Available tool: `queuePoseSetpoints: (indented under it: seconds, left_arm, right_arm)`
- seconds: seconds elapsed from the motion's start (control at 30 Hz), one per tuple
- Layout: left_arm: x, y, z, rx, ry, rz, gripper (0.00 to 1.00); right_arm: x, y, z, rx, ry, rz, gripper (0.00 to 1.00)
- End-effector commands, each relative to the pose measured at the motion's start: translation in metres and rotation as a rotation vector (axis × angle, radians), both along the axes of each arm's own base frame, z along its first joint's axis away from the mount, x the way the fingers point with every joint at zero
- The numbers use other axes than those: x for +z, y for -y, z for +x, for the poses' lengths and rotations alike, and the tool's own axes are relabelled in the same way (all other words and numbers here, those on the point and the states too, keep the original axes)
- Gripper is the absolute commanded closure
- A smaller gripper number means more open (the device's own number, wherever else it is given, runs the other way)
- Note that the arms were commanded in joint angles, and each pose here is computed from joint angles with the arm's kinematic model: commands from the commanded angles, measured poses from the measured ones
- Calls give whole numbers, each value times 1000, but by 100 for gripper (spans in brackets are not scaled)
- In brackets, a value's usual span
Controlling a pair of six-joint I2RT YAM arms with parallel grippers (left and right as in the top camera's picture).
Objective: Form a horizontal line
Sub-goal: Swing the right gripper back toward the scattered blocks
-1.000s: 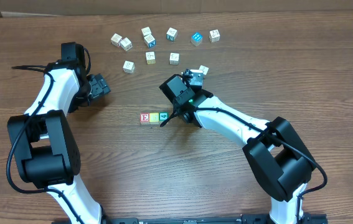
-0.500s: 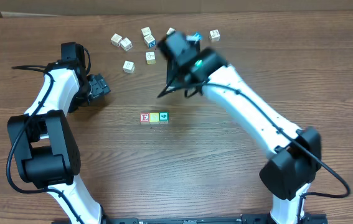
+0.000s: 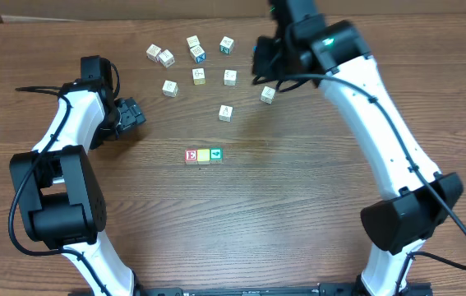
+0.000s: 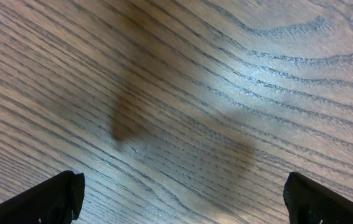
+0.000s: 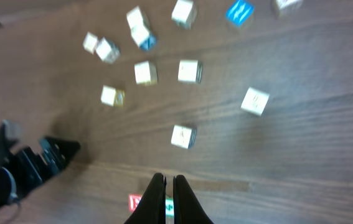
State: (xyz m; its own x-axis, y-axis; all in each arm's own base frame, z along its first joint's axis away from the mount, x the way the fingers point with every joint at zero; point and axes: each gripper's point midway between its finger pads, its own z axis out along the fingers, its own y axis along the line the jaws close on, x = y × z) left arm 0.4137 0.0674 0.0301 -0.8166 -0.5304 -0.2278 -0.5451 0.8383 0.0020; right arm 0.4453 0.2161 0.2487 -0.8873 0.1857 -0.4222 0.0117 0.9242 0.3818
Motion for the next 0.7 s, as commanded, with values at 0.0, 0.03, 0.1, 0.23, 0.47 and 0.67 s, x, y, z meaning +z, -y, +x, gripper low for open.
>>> queuePoseSetpoints:
  seconds: [0.0, 0.03, 0.1, 0.23, 0.47, 0.67]
  left_arm:
    - [4, 0, 0, 1, 7, 12, 1]
    - [3, 0, 0, 1, 7, 12, 0]
    - [3, 0, 0, 1, 7, 12, 0]
    - [4, 0, 0, 1, 7, 12, 1]
    - [3, 0, 0, 1, 7, 12, 0]
    - [3, 0, 0, 1, 7, 12, 0]
  right_arm:
    - [38, 10, 11, 7, 89, 73, 96]
    - [40, 15, 16, -5, 101, 71, 96]
    - [41, 20, 25, -4, 132, 66, 96]
    - [31, 20, 44, -13, 162, 50, 96]
    - [-21, 1, 84, 6, 192, -26, 67]
    - [-82, -22, 98, 73, 152, -85, 23]
